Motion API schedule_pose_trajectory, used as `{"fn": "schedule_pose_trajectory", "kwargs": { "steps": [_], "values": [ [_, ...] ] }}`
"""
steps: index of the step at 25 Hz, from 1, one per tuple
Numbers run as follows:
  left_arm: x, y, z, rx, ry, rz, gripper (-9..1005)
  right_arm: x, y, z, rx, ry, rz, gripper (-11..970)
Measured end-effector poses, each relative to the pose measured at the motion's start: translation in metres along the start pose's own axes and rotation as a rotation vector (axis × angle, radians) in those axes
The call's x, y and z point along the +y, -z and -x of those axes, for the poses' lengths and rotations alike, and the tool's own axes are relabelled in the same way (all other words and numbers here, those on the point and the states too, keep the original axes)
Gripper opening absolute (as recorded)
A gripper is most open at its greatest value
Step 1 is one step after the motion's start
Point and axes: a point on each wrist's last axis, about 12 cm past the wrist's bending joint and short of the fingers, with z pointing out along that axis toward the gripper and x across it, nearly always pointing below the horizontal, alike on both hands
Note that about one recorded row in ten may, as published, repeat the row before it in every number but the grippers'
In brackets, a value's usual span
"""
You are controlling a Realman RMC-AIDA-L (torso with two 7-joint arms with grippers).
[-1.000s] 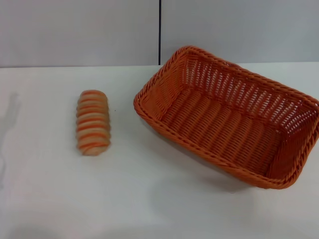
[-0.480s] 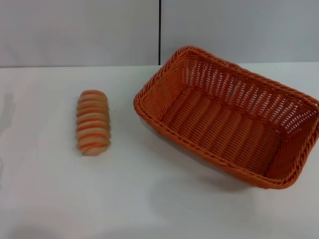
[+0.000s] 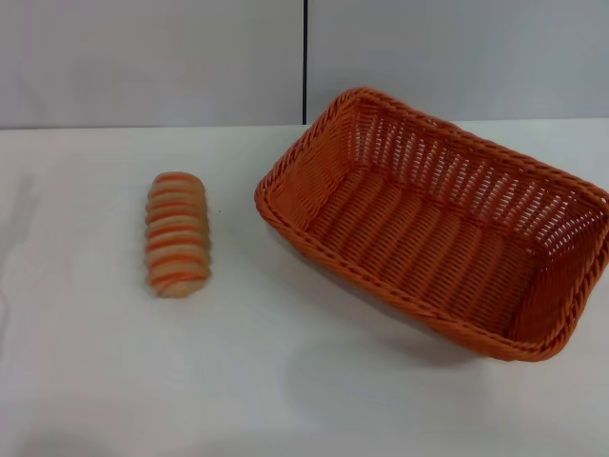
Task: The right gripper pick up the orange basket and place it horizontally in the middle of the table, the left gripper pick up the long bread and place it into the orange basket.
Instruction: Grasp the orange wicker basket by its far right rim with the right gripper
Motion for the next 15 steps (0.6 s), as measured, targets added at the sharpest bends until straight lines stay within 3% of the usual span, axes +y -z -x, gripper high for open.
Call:
{"fn": "schedule_pose_trajectory", "kwargs": {
  "steps": [8,15],
  "values": [
    [-0.005,-0.010,0.004,0.067,-0.076,-0.123,846,0.016,-0.028,-0.003,0.216,0.070,0.168,651],
    [-0.014,-0.008,0.007,0.047,-0.145,-0.207,844,0.042,-0.061,-0.008,0.378,0.162,0.376,652]
  ]
}}
